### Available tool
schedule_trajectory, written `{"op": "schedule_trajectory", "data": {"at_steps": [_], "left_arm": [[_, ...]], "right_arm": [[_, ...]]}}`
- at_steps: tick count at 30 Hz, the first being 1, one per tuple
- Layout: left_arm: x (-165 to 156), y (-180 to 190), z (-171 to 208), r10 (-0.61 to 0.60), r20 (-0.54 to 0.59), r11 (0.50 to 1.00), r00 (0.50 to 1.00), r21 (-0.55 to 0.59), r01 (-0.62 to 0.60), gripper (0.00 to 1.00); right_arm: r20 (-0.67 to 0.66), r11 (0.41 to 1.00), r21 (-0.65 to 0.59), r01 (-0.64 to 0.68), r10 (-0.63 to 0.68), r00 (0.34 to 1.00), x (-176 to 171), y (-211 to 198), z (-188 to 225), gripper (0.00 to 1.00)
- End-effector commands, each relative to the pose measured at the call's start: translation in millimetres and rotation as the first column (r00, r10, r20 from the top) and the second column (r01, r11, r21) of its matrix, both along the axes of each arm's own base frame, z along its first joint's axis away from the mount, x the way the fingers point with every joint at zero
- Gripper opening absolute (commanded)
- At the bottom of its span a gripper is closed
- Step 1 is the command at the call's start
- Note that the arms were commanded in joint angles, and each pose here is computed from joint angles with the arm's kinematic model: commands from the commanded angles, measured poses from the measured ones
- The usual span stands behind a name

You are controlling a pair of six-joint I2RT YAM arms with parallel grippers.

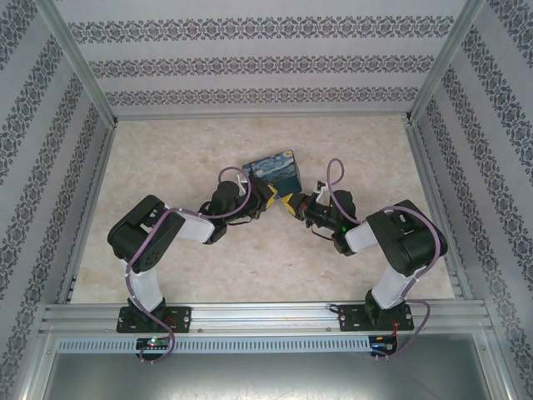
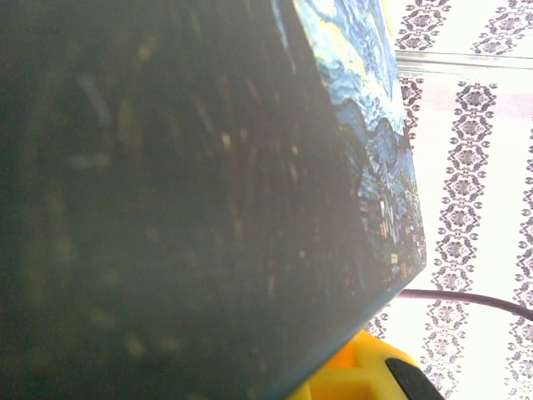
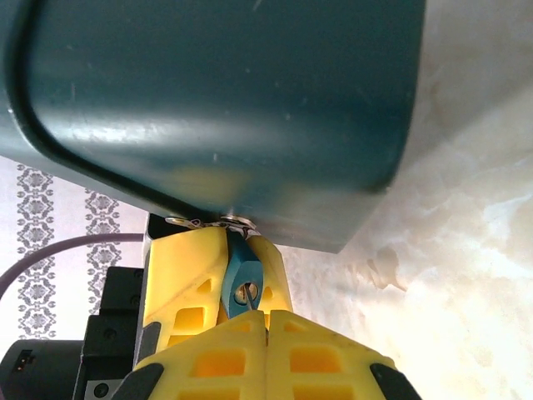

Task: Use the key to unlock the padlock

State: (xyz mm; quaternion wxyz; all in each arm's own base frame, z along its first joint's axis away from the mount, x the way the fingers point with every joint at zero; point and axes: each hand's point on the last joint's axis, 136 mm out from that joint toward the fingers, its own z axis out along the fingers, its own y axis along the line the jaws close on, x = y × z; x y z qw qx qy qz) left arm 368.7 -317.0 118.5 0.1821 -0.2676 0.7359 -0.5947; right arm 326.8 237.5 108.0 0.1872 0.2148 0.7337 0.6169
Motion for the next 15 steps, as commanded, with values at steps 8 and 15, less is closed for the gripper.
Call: {"op": "schedule_trajectory", "data": {"at_steps": [8, 15], "left_arm": [[-24.0, -32.7, 52.0, -0.158, 0.108, 0.974, 0.981, -0.149, 0.173, 0.0], [-25.3, -32.1, 45.1, -0.164, 0.094, 0.977, 0.982, -0.121, 0.175, 0.0]], "right_arm": [[0.058, 0.996, 0.06, 0.068, -0.072, 0.996, 25.4, -6.2, 14.1, 0.0], [0.053, 0.996, 0.056, 0.066, -0.069, 0.996, 32.3, -12.9, 10.7, 0.0]]}}
